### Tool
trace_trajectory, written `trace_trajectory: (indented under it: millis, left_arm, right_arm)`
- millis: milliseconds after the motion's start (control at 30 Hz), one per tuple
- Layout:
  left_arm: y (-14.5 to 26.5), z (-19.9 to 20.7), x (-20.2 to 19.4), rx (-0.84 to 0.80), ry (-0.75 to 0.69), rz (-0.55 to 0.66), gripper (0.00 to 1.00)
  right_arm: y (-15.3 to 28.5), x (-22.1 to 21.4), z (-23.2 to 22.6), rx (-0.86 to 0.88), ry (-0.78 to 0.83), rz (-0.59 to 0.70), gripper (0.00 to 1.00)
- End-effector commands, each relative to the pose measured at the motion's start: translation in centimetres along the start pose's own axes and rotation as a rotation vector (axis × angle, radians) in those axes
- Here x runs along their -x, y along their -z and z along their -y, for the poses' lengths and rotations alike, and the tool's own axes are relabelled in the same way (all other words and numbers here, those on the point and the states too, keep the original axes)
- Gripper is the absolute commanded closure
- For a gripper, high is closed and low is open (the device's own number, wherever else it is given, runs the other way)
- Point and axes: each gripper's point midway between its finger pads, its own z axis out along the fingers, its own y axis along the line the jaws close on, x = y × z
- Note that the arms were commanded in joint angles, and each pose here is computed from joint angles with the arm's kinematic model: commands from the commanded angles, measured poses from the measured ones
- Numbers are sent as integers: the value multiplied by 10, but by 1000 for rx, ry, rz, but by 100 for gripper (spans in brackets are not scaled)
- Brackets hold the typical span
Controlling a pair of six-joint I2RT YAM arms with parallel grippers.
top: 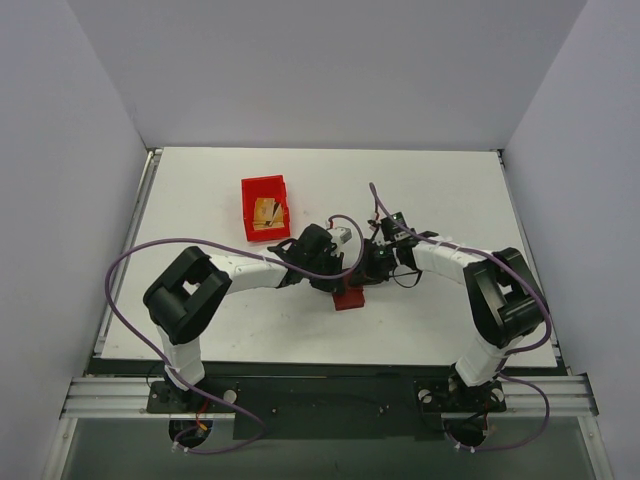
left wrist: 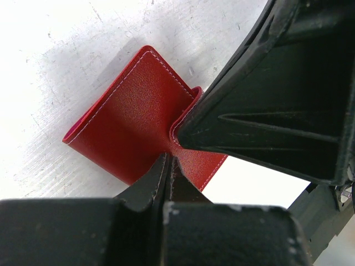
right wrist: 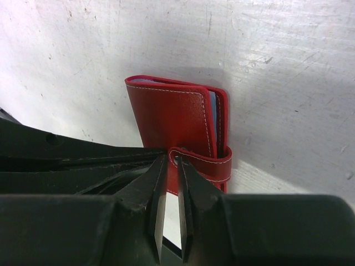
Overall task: Put the credit cards into the card holder
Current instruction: Close the card holder at the center of the board.
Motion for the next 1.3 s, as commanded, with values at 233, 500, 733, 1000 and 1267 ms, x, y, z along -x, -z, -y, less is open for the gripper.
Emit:
trace_trajectory:
  millis: [233, 500, 733, 1000, 1267]
  left_arm:
    - [-1, -13, -12, 35, 3, -29, 100]
    - [-1, -12, -11, 32, 3, -29, 100]
    - [-1, -13, -10, 35, 5, -25, 100]
    - [-2, -13, -11, 31, 2, -27, 100]
    - [-2, -14, -10, 31, 6, -27, 100]
  right_arm:
    - [2, 2, 2, -69, 41, 1, 90]
    - [1, 0, 6, -116, 68, -3, 91]
    - [-1, -1, 9, -154, 86, -11, 91]
    - [-5, -6, 11, -184, 108, -36, 91]
    - [-8, -8, 15, -232, 122, -51, 92]
